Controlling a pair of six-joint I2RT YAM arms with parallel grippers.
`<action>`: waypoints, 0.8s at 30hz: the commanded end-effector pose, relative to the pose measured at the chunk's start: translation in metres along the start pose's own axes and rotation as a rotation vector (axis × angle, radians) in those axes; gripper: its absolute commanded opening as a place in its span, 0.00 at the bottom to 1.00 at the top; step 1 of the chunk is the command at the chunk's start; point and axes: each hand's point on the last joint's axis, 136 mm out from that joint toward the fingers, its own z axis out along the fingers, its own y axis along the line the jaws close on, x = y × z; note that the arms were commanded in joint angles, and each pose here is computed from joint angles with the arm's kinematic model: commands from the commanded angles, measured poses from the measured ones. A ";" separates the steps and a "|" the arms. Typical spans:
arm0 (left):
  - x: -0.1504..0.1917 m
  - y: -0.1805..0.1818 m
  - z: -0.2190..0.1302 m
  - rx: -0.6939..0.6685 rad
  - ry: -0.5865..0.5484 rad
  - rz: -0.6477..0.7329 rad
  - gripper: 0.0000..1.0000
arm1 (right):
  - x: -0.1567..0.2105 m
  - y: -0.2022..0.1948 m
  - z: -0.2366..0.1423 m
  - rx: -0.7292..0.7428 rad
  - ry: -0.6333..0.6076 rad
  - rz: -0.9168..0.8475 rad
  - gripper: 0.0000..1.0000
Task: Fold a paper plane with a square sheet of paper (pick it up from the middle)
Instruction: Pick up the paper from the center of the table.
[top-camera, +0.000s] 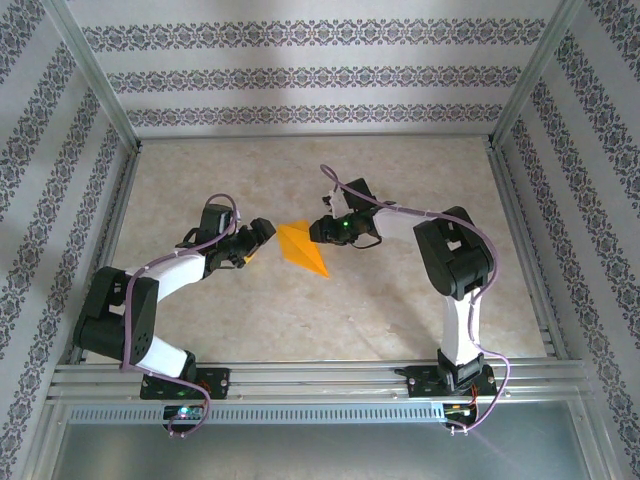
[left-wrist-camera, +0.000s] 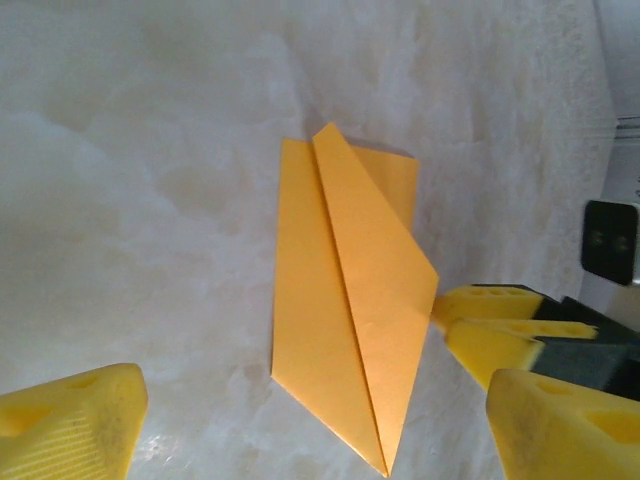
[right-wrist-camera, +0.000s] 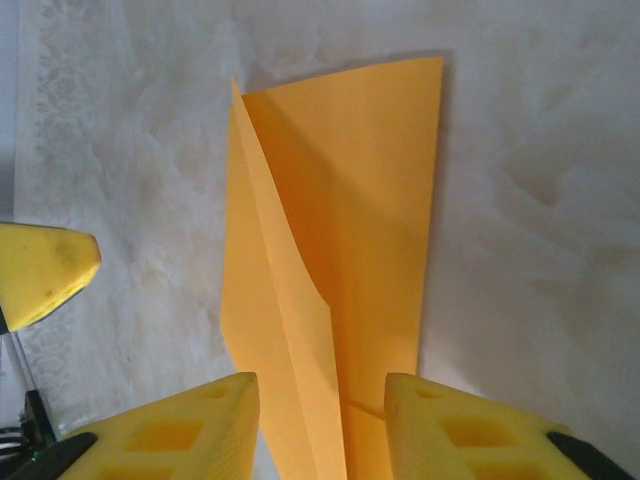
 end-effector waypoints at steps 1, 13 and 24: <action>-0.008 -0.016 -0.003 0.079 -0.028 0.027 0.91 | -0.006 0.010 0.004 -0.070 0.014 -0.044 0.34; -0.003 -0.029 -0.003 0.146 0.006 0.049 1.00 | -0.009 0.016 0.006 -0.122 0.022 -0.047 0.08; 0.005 -0.101 -0.021 0.459 0.044 0.150 1.00 | -0.044 0.089 -0.057 -0.370 -0.128 -0.056 0.05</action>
